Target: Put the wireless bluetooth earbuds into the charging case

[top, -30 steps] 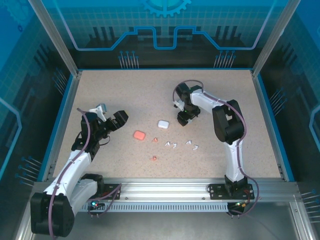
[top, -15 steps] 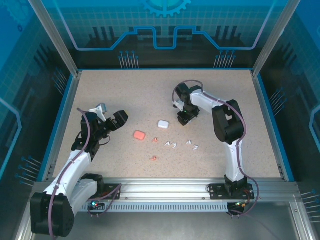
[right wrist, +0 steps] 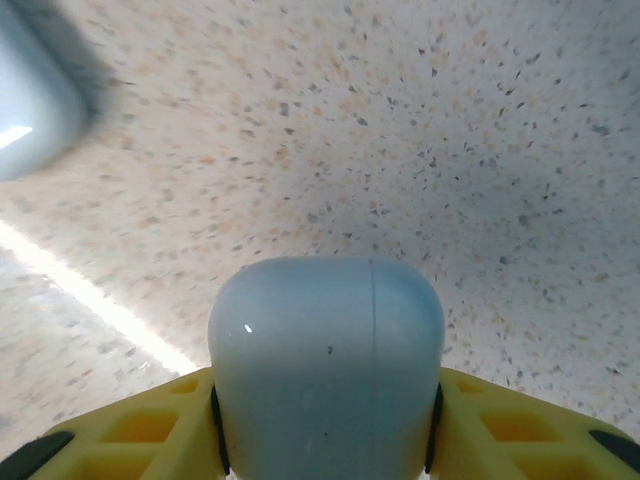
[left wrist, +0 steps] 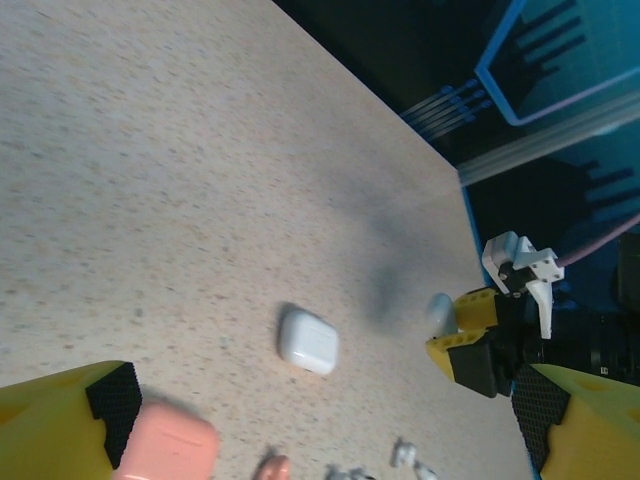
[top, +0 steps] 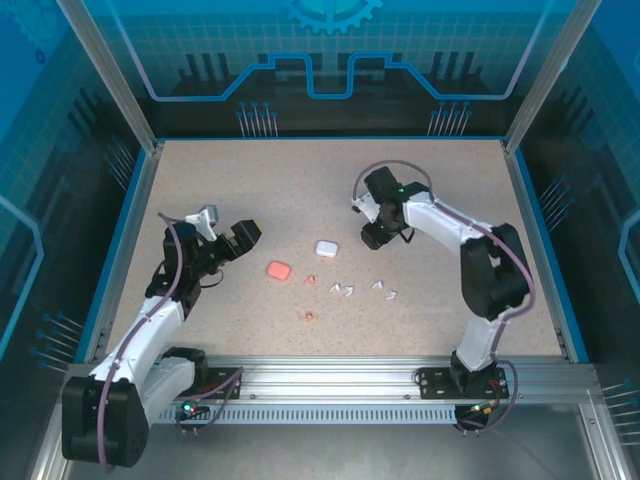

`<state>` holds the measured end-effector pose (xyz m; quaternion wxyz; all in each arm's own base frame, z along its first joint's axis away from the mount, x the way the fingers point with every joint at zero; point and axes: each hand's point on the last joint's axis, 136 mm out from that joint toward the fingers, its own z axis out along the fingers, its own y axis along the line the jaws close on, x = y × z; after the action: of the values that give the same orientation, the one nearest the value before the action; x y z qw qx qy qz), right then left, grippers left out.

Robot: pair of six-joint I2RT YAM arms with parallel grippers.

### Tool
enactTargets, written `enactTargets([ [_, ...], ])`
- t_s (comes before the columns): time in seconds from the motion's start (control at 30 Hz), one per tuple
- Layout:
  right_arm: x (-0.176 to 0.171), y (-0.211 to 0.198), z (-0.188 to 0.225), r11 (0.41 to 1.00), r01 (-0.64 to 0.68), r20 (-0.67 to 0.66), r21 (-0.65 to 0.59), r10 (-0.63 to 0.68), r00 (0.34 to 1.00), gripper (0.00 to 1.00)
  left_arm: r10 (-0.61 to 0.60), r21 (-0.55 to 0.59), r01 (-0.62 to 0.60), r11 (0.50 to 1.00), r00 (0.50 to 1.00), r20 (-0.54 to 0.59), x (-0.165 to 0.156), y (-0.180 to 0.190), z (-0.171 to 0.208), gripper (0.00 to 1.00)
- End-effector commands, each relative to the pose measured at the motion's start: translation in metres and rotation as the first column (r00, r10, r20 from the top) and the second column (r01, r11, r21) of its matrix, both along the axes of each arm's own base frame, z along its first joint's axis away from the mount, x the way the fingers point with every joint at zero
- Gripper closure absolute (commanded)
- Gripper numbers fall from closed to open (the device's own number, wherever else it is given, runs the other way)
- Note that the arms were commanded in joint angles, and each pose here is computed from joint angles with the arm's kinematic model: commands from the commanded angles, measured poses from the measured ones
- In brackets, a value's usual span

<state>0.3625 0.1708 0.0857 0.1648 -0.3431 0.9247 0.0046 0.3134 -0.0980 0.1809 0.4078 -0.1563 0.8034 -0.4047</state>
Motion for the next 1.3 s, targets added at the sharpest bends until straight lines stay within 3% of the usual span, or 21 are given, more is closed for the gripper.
enactTargets([
  [0.0,-0.008,0.017,0.027,0.993,-0.067,0.116,0.094,0.056,0.992,0.53,-0.137,-0.115,0.148,0.982,0.986,0.098,0.002,-0.031,0.040,0.02],
  [0.17,-0.030,0.025,0.061,0.969,-0.156,0.277,0.193,0.098,0.956,0.53,-0.309,-0.183,0.332,0.926,0.940,0.142,0.000,-0.074,0.060,0.04],
  [0.37,-0.057,0.034,0.105,0.924,-0.317,0.484,0.214,0.182,0.856,0.53,-0.524,-0.202,0.554,0.808,0.831,0.187,-0.015,-0.134,0.078,0.08],
  [0.57,-0.080,0.038,0.141,0.883,-0.421,0.589,0.205,0.233,0.774,0.53,-0.629,-0.189,0.659,0.728,0.751,0.200,-0.029,-0.174,0.084,0.11],
  [0.7,-0.090,0.039,0.144,0.866,-0.455,0.604,0.207,0.253,0.756,0.53,-0.690,-0.162,0.718,0.677,0.696,0.201,-0.039,-0.195,0.085,0.12],
  [1.03,-0.098,0.048,0.142,0.853,-0.489,0.599,0.181,0.299,0.743,0.53,-0.743,-0.003,0.746,0.666,0.664,0.080,-0.045,-0.228,0.071,0.17],
  [1.27,-0.098,0.054,0.157,0.842,-0.507,0.619,0.182,0.303,0.725,0.53,-0.746,0.006,0.747,0.664,0.663,0.066,-0.040,-0.239,0.068,0.25],
])
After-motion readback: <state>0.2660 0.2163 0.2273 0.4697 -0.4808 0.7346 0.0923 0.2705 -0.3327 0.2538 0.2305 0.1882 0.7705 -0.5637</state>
